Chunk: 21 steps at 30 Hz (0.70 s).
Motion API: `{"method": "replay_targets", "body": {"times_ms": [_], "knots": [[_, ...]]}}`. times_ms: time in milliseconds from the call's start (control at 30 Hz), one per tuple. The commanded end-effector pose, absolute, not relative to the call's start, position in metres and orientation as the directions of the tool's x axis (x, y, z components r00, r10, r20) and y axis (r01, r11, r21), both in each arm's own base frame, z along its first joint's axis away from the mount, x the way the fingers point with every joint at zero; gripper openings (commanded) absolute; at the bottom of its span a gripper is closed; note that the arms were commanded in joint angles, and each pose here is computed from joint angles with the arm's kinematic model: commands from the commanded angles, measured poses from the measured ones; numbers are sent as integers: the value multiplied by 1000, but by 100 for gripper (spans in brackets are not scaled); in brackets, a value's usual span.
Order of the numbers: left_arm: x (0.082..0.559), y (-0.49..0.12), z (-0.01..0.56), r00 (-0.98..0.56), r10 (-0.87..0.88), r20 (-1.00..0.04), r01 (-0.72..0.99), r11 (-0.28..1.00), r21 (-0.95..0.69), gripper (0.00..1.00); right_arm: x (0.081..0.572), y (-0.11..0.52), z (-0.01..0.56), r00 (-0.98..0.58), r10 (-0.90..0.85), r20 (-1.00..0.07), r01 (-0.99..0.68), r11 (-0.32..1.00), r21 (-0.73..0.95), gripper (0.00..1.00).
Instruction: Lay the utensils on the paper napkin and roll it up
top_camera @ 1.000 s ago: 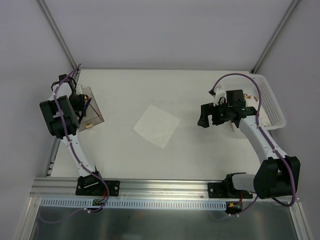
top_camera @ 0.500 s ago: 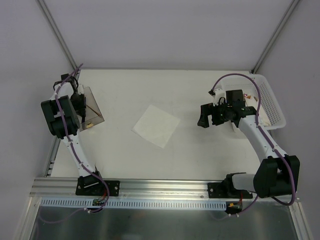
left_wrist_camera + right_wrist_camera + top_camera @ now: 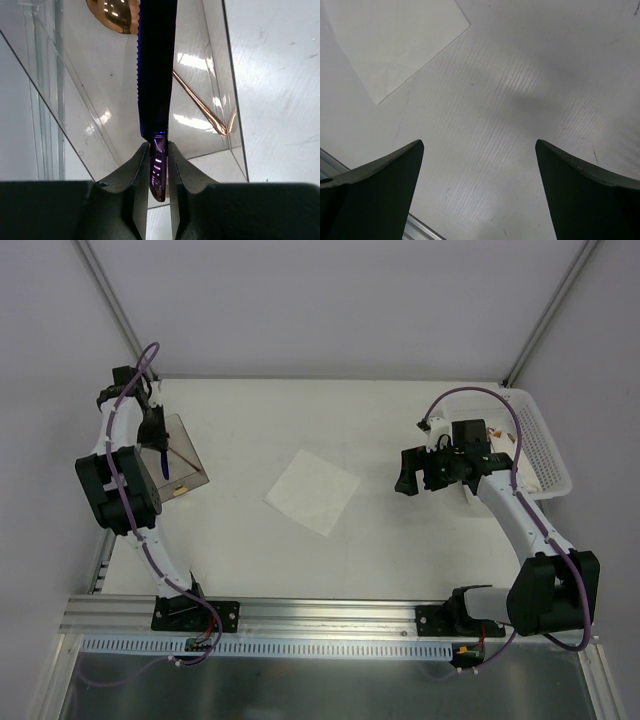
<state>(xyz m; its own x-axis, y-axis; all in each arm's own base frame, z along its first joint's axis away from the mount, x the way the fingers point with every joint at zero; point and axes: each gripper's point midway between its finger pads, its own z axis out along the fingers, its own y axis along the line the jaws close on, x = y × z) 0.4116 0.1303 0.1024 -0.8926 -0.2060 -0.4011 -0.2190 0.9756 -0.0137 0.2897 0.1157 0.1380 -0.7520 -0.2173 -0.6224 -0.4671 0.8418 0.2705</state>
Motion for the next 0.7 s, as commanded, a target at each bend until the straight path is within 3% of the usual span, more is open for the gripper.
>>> {"method": "replay_targets", "body": {"times_ms": [0, 200, 433, 533, 667], "knots": [[414, 122, 138, -855, -208, -475, -226, 974, -20, 0, 294, 119, 156, -720, -214, -660, -488, 833, 261, 99], [409, 119, 192, -776, -243, -582, -285, 958, -21, 0, 294, 120, 156, -725, -209, -656, -484, 833, 269, 99], [392, 69, 272, -646, -218, -731, -281, 959, -37, 0, 294, 120, 155, -733, -197, -651, -472, 836, 279, 99], [386, 26, 277, -647, -218, -731, -241, 968, -75, 0, 294, 121, 153, -741, -190, -644, -466, 836, 289, 99], [381, -31, 265, -654, -351, -670, -264, 936, -232, 0, 296, 119, 153, -747, -179, -641, -453, 842, 292, 99]]}}
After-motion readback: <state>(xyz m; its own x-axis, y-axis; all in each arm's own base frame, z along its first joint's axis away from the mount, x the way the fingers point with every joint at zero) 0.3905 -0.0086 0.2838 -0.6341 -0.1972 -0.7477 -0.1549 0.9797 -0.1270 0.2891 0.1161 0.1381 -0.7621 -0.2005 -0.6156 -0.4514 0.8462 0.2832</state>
